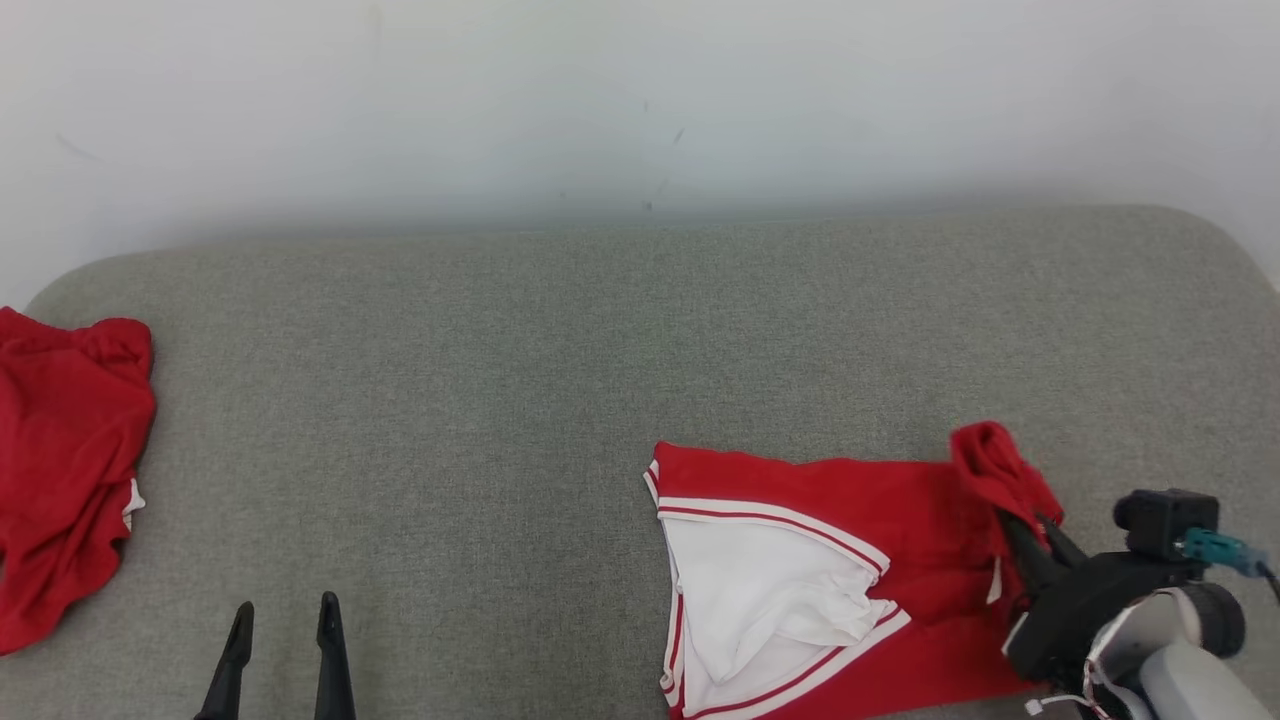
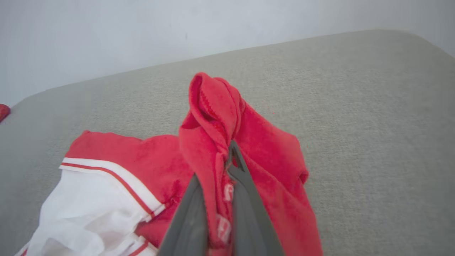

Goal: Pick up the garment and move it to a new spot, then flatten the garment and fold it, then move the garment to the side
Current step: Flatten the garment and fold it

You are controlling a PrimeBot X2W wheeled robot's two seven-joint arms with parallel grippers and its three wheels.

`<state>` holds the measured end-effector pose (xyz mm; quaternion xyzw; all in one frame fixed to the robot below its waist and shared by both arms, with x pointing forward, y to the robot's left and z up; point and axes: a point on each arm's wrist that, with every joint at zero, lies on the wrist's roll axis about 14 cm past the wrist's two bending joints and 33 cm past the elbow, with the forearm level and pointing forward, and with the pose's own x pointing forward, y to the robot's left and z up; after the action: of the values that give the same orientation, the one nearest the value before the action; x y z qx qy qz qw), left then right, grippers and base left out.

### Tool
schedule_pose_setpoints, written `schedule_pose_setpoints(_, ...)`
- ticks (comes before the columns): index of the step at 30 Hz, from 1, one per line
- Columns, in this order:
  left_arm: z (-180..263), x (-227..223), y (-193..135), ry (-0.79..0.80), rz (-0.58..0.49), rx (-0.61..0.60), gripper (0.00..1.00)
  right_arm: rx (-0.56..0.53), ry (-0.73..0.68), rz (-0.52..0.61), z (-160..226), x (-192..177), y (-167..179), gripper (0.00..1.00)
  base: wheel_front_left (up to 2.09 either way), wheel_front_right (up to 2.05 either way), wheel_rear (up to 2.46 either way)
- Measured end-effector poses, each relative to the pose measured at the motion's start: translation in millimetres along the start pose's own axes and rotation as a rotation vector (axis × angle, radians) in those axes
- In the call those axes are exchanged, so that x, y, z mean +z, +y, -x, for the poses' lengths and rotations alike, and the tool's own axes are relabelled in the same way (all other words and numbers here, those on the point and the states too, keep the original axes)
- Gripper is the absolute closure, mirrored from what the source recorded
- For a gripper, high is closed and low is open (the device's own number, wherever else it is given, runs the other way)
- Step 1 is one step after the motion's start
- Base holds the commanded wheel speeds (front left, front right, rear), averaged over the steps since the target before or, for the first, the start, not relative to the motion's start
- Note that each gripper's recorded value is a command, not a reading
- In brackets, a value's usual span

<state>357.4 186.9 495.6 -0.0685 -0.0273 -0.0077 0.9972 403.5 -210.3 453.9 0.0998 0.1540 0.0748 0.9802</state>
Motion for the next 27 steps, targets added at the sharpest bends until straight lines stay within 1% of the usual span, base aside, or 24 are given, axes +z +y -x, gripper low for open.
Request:
schedule_pose_setpoints(6,2,-2,-2,0.007,0.006,-0.003,0.0,0.166,-0.008,-0.051,-10,-2,73,1.0,0.0,0.0,0.0)
schedule_pose_setpoints(11,5,-4,2,0.013,0.01,0.014,0.0,0.254,0.006,-0.096,-15,-8,116,1.0,0.0,0.0,0.0)
schedule_pose_setpoints(12,5,-4,2,0.013,0.01,0.014,0.0,0.254,0.006,-0.096,-15,-8,116,1.0,0.0,0.0,0.0)
schedule_pose_setpoints(15,7,-5,5,0.018,0.015,0.025,0.0,0.295,0.022,-0.118,-20,-13,139,1.0,0.0,0.0,0.0)
schedule_pose_setpoints(19,8,-7,7,0.022,0.017,0.035,0.0,0.341,0.056,-0.114,-24,-26,163,1.0,0.0,0.0,0.0)
schedule_pose_setpoints(24,9,-7,12,0.024,0.016,0.051,0.0,0.352,0.073,-0.107,-32,-35,173,1.0,0.0,0.0,0.0)
schedule_pose_setpoints(25,10,-8,13,0.027,0.015,0.055,0.0,0.349,0.076,-0.093,-34,-37,172,0.79,0.0,0.0,0.0)
schedule_pose_setpoints(26,10,-8,14,0.028,0.015,0.058,0.0,0.347,0.082,-0.078,-36,-39,171,0.31,0.0,0.0,0.0)
schedule_pose_setpoints(27,10,-9,15,0.03,0.015,0.061,0.0,0.345,0.082,-0.076,-37,-40,171,0.0,0.0,0.0,0.0)
